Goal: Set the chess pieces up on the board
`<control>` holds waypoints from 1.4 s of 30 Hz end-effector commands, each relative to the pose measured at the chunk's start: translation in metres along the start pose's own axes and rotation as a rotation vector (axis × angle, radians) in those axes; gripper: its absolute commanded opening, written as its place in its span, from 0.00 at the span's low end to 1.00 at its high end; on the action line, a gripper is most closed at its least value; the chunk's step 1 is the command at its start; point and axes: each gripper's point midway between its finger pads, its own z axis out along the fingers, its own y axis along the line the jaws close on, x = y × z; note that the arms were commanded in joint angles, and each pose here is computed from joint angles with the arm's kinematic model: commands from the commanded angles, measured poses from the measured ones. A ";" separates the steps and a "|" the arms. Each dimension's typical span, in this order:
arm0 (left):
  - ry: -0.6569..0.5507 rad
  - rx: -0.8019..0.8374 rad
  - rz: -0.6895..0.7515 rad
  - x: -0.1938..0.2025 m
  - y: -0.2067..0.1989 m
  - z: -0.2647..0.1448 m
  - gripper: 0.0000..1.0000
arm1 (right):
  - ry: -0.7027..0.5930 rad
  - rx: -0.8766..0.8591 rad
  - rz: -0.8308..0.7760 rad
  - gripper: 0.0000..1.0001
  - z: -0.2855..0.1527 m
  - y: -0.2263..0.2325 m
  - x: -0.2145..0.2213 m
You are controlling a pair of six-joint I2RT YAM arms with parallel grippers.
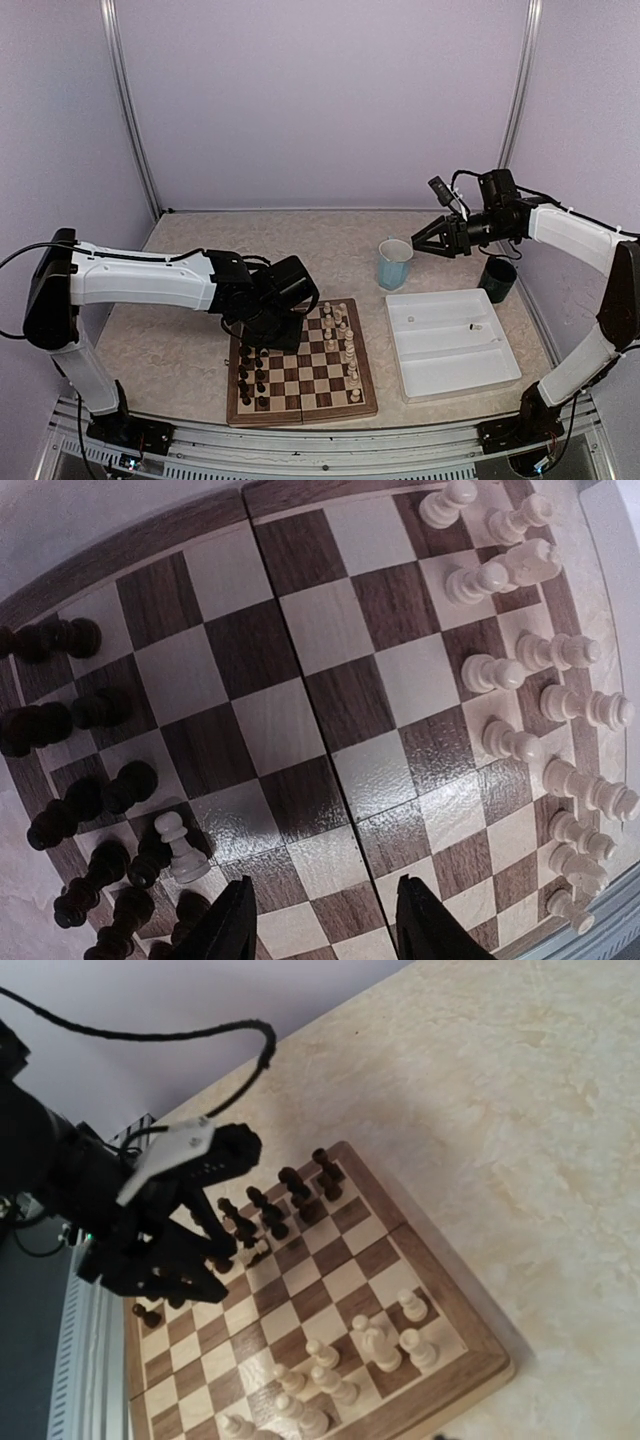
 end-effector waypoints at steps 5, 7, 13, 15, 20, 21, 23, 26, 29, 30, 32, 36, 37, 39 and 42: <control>0.004 -0.112 -0.158 0.009 0.018 0.002 0.54 | 0.000 -0.018 -0.060 0.46 -0.001 0.019 -0.006; 0.013 -0.139 -0.158 0.013 0.023 0.005 0.55 | -0.001 -0.022 -0.060 0.46 -0.001 0.020 -0.006; 0.024 -0.185 -0.165 0.018 0.032 0.015 0.56 | -0.002 -0.037 -0.058 0.46 0.001 0.022 -0.005; 0.028 -0.191 -0.166 0.020 0.034 0.017 0.56 | 0.000 -0.041 -0.054 0.46 0.002 0.022 -0.004; 0.033 -0.203 -0.157 0.021 0.036 0.021 0.57 | 0.002 -0.052 -0.047 0.45 0.004 0.021 -0.001; 0.036 -0.207 -0.154 0.021 0.036 0.023 0.57 | 0.003 -0.055 -0.046 0.45 0.004 0.021 -0.001; 0.040 -0.214 -0.151 0.021 0.038 0.026 0.57 | 0.003 -0.057 -0.050 0.45 0.005 0.022 -0.001; 0.050 -0.227 -0.140 0.023 0.040 0.031 0.57 | 0.003 -0.058 -0.049 0.45 0.004 0.022 0.000; 0.053 -0.229 -0.134 0.023 0.039 0.034 0.57 | 0.004 -0.060 -0.048 0.45 0.005 0.023 0.001; 0.054 -0.227 -0.129 0.023 0.038 0.036 0.57 | 0.005 -0.059 -0.047 0.45 0.005 0.023 0.002; 0.055 -0.221 -0.125 0.023 0.036 0.037 0.57 | 0.006 -0.061 -0.045 0.45 0.005 0.023 0.003; 0.045 -0.223 -0.120 0.019 0.034 0.039 0.56 | 0.005 -0.064 -0.045 0.45 0.005 0.022 0.003; 0.041 -0.222 -0.119 0.018 0.033 0.039 0.56 | 0.005 -0.065 -0.044 0.45 0.005 0.023 0.003; 0.036 -0.218 -0.114 0.016 0.031 0.041 0.56 | 0.007 -0.065 -0.039 0.45 0.006 0.022 0.004; 0.031 -0.206 -0.101 0.012 0.025 0.042 0.56 | 0.007 -0.065 -0.040 0.45 0.006 0.022 0.004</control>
